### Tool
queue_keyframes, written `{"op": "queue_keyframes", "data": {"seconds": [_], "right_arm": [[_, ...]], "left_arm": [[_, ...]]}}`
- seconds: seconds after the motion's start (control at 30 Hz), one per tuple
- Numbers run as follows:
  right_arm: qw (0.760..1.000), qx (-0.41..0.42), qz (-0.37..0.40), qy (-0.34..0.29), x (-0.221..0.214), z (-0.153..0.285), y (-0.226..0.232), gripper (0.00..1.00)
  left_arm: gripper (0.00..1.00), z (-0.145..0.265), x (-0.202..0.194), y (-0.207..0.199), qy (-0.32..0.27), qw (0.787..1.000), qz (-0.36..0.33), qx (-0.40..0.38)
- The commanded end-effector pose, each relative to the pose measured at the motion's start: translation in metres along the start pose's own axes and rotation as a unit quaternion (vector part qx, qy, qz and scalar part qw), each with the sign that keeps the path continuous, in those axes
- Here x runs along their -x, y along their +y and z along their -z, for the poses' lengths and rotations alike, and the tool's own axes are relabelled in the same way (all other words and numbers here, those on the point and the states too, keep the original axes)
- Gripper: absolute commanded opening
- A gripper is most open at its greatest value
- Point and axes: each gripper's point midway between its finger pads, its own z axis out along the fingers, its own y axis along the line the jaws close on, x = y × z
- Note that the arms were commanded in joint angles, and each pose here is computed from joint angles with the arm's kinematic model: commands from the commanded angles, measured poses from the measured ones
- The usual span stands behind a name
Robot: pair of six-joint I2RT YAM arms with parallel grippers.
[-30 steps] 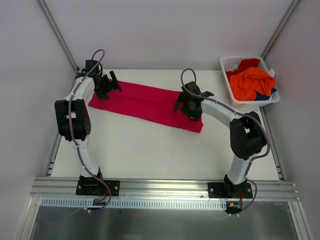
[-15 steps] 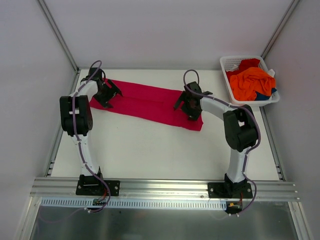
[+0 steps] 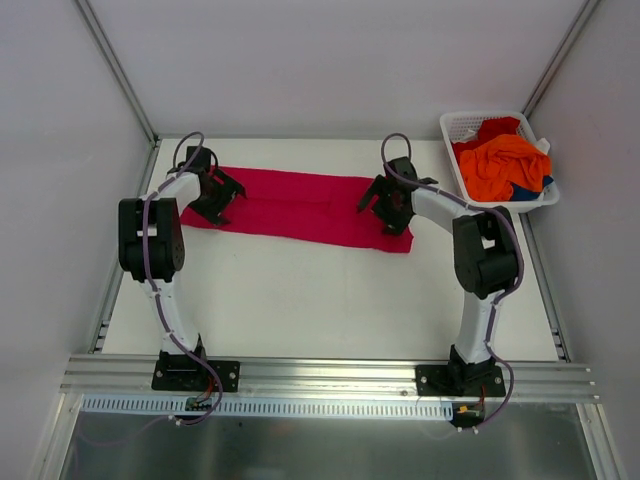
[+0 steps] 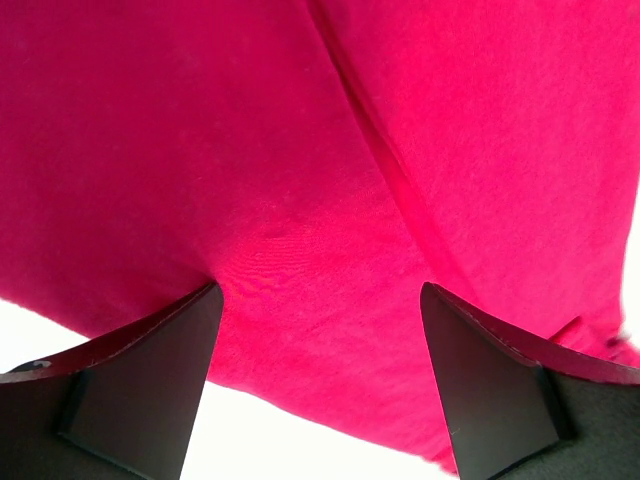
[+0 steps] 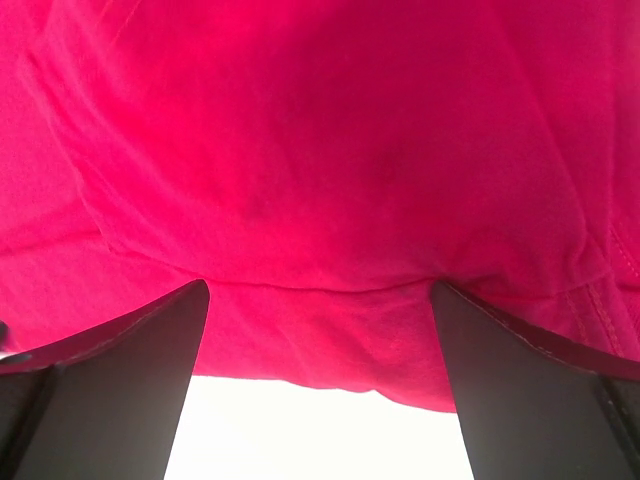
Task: Fold and stack the t-shirts
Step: Rotate the tshirt 90 degrees
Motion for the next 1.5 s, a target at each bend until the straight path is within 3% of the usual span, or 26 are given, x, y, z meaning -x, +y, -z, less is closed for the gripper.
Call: {"op": "queue_keyframes", "data": {"seconds": [0.0, 0.17, 0.4, 0.5, 0.67, 0.9, 1.03, 1.2, 1.4, 1.47], "right_arm": [[0.998, -0.055, 0.01, 0.007, 0.013, -0.021, -0.036, 0.99], [0.996, -0.071, 0.049, 0.022, 0.028, -0.036, -0.034, 1.0], [0.995, -0.047, 0.09, -0.002, 0.065, -0.048, 0.0, 0.99], [0.994, -0.034, 0.105, 0.023, 0.062, -0.064, 0.006, 0.99], [0.991, 0.015, 0.13, 0.032, 0.078, -0.078, 0.054, 1.0], [0.983, 0.097, 0.158, -0.005, 0.079, -0.097, 0.112, 1.0], [0.972, 0.181, 0.15, -0.009, 0.082, -0.078, 0.157, 0.99], [0.95, 0.229, 0.189, -0.095, 0.121, 0.022, 0.198, 0.99], [0.951, 0.215, 0.17, -0.141, 0.128, 0.103, 0.191, 1.0], [0.958, 0.19, 0.175, -0.123, 0.113, 0.094, 0.18, 0.99]], "left_arm": [[0.83, -0.005, -0.037, 0.047, 0.037, 0.996, 0.009, 0.083], [0.82, 0.001, -0.072, 0.052, 0.061, 0.993, -0.021, 0.097], [0.82, 0.031, -0.151, 0.089, 0.089, 0.987, -0.031, 0.131], [0.82, 0.041, -0.179, 0.096, 0.096, 0.986, -0.037, 0.135], [0.83, 0.057, -0.238, 0.097, 0.118, 0.982, -0.067, 0.129], [0.83, 0.06, -0.289, 0.1, 0.152, 0.969, -0.142, 0.134], [0.82, 0.075, -0.296, 0.058, 0.146, 0.963, -0.216, 0.067], [0.85, 0.125, -0.273, 0.02, 0.097, 0.955, -0.28, -0.027], [0.87, 0.142, -0.236, 0.034, 0.072, 0.94, -0.329, -0.05], [0.87, 0.138, -0.225, 0.044, 0.071, 0.936, -0.343, -0.044]]}}
